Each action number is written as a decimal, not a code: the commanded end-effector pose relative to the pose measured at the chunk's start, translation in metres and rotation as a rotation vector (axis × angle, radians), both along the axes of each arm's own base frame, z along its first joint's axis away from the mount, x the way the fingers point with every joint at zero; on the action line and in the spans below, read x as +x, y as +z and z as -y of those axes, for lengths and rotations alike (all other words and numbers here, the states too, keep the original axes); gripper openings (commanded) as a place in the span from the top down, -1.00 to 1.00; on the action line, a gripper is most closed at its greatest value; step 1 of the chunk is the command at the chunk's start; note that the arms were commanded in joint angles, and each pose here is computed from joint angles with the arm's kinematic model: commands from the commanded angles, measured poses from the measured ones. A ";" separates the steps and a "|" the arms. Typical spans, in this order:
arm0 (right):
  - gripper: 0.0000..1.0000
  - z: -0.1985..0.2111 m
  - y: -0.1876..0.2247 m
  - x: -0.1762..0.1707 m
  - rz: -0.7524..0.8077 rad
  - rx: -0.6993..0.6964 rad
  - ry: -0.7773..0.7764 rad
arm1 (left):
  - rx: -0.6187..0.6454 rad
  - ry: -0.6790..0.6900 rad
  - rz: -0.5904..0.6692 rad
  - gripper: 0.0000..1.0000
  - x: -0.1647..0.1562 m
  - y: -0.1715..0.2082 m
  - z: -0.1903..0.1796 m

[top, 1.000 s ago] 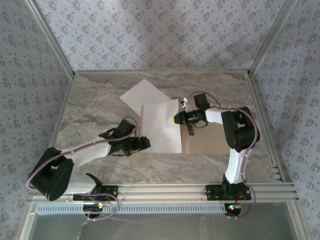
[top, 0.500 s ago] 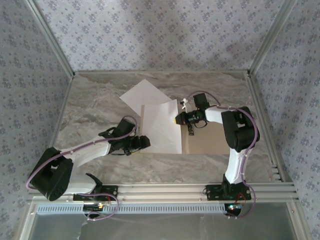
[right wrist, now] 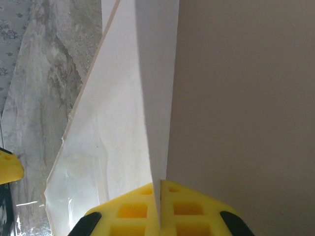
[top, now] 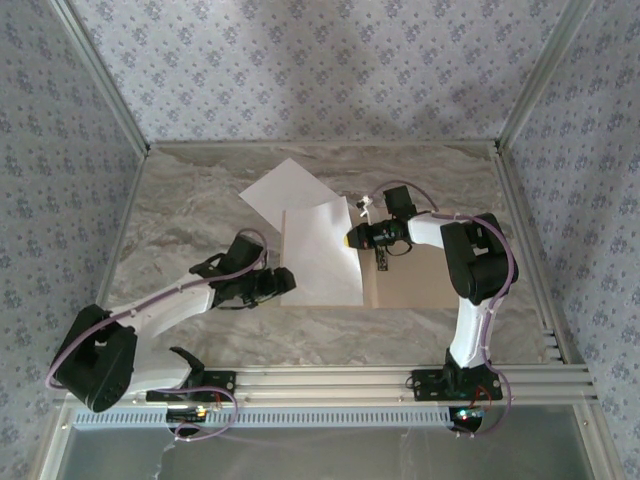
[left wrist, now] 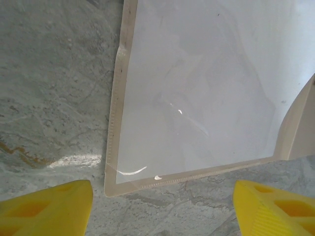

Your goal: Put the files into the folder

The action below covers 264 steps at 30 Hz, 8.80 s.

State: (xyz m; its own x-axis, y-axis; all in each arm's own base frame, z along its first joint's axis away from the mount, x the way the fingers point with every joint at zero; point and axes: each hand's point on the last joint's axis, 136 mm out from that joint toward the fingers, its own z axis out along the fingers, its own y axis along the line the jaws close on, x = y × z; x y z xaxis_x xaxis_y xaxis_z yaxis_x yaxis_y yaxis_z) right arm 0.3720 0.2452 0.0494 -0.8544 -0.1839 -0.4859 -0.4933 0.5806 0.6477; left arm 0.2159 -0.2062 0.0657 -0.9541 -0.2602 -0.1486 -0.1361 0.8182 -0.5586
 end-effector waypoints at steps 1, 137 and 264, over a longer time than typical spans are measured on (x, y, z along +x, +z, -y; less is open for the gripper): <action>1.00 -0.008 0.003 0.003 -0.006 0.034 0.014 | 0.014 0.014 0.006 -0.50 0.000 0.005 -0.007; 0.28 0.107 -0.001 -0.069 -0.155 -0.109 -0.448 | 0.333 -0.269 0.211 -0.37 0.111 0.017 0.124; 0.27 0.118 -0.029 -0.100 -0.204 -0.143 -0.617 | 0.408 -0.193 0.047 -0.37 0.103 -0.036 0.086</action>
State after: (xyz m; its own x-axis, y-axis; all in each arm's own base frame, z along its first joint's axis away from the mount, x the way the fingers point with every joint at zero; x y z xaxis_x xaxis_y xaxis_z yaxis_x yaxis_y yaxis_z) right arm 0.2827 0.1322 0.0294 -0.8864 0.3094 -0.3442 0.0422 0.7946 0.6056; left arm 0.3234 -0.3116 0.0303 -0.9634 0.0295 -0.2664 0.0949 0.9670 -0.2365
